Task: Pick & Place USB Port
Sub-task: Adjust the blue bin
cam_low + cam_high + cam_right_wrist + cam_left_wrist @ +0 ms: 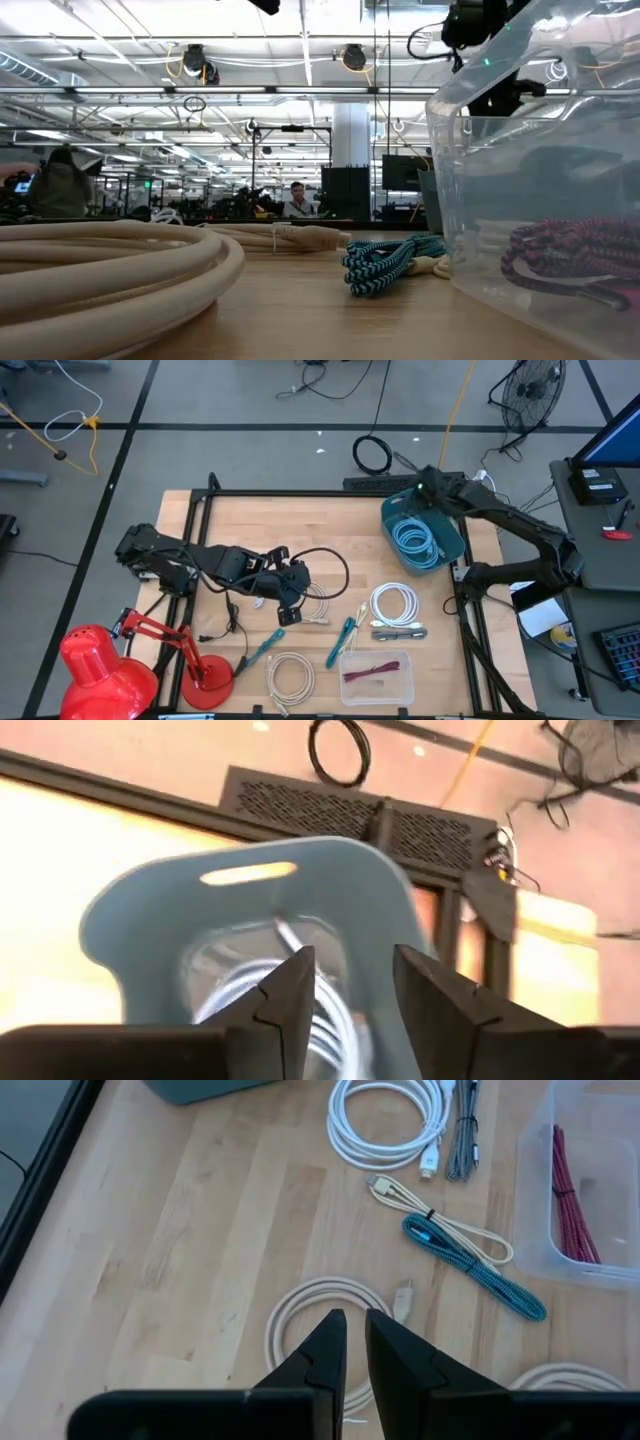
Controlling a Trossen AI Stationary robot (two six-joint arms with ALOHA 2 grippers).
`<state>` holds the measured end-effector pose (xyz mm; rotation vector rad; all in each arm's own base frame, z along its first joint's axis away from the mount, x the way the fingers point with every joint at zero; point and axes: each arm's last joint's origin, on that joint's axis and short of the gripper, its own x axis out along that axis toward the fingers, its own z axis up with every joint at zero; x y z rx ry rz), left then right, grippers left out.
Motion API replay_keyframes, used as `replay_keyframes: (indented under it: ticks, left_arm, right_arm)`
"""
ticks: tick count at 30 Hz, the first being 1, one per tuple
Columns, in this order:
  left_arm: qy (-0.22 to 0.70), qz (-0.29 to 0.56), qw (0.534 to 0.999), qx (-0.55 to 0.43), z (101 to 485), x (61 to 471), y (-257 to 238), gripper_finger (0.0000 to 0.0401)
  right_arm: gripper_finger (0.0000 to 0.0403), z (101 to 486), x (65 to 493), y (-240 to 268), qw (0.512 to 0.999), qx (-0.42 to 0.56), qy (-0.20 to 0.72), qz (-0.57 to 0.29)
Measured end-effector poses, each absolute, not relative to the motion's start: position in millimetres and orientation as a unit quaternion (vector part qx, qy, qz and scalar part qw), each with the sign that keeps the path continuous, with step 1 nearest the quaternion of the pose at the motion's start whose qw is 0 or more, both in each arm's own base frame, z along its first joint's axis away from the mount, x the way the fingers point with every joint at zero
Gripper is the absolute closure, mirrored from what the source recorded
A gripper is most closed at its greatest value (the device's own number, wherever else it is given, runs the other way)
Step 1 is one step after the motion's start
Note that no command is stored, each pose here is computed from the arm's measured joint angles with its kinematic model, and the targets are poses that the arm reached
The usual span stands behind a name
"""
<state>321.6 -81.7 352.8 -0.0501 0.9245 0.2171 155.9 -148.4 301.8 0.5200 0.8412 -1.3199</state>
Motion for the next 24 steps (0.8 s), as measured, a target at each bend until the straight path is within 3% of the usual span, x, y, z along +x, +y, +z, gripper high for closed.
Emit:
replay_keyframes:
  ticks: [5,8,12,24]
  left_arm:
    - [0.445,0.103,0.889,-0.022,353,322,-82,0.0355]
    - [0.446,0.102,0.889,-0.019,353,322,-82,0.0355]
    - [0.445,0.1,0.89,-0.017,353,322,-81,0.0355]
    - [0.443,0.102,0.89,-0.026,353,321,-84,0.0355]
  right_arm:
    - [0.0296,321,137,-155,0.641,0.226,0.436,-0.589]
    - [0.0308,327,129,-164,0.642,0.256,0.452,-0.564]
    - [0.0319,321,119,-175,0.642,0.31,0.473,-0.517]
    - [0.0315,302,122,-181,0.595,0.304,0.57,-0.479]
